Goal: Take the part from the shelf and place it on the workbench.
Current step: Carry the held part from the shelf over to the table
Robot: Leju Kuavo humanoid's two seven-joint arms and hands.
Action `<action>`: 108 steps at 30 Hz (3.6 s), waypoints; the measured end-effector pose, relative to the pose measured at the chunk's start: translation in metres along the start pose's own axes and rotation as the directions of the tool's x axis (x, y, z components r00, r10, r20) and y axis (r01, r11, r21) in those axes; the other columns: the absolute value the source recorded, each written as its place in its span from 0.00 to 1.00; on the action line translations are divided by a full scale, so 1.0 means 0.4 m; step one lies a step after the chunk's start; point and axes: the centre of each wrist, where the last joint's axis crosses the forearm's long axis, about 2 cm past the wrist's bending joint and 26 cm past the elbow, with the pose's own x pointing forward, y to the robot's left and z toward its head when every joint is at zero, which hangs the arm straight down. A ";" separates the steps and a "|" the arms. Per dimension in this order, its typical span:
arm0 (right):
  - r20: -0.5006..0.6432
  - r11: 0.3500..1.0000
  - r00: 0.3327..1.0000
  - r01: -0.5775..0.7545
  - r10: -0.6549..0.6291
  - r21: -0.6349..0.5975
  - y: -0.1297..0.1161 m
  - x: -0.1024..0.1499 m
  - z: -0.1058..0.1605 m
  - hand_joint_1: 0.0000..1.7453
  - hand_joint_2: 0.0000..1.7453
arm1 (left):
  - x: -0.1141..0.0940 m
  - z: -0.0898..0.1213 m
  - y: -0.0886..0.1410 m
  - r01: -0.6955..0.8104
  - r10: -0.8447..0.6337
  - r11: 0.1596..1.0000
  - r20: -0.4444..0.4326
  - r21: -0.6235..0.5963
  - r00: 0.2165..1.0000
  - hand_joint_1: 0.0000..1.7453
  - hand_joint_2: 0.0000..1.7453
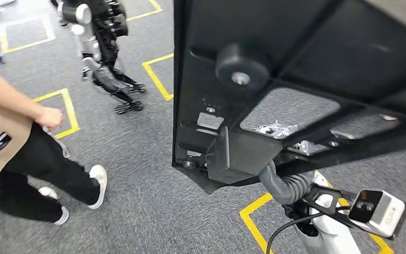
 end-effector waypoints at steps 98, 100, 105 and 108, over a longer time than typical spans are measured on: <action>-0.071 0.997 0.996 -0.050 0.045 -0.061 -0.075 -0.056 -0.016 1.00 1.00 | 0.071 -0.035 0.148 -0.108 0.088 0.990 0.193 0.094 0.977 0.00 1.00; -0.070 0.997 0.996 -0.051 0.046 -0.063 -0.075 -0.056 -0.015 1.00 1.00 | 0.072 -0.035 0.147 -0.104 0.085 0.990 0.193 0.091 0.977 0.00 1.00; -0.076 0.996 0.996 -0.054 0.049 -0.073 -0.073 -0.056 -0.008 1.00 1.00 | 0.071 -0.035 0.147 -0.100 0.081 0.991 0.193 0.088 0.978 0.00 1.00; -0.070 0.996 0.996 -0.057 0.052 -0.075 -0.073 -0.056 -0.007 1.00 1.00 | 0.072 -0.035 0.147 -0.099 0.081 0.991 0.194 0.087 0.978 0.00 1.00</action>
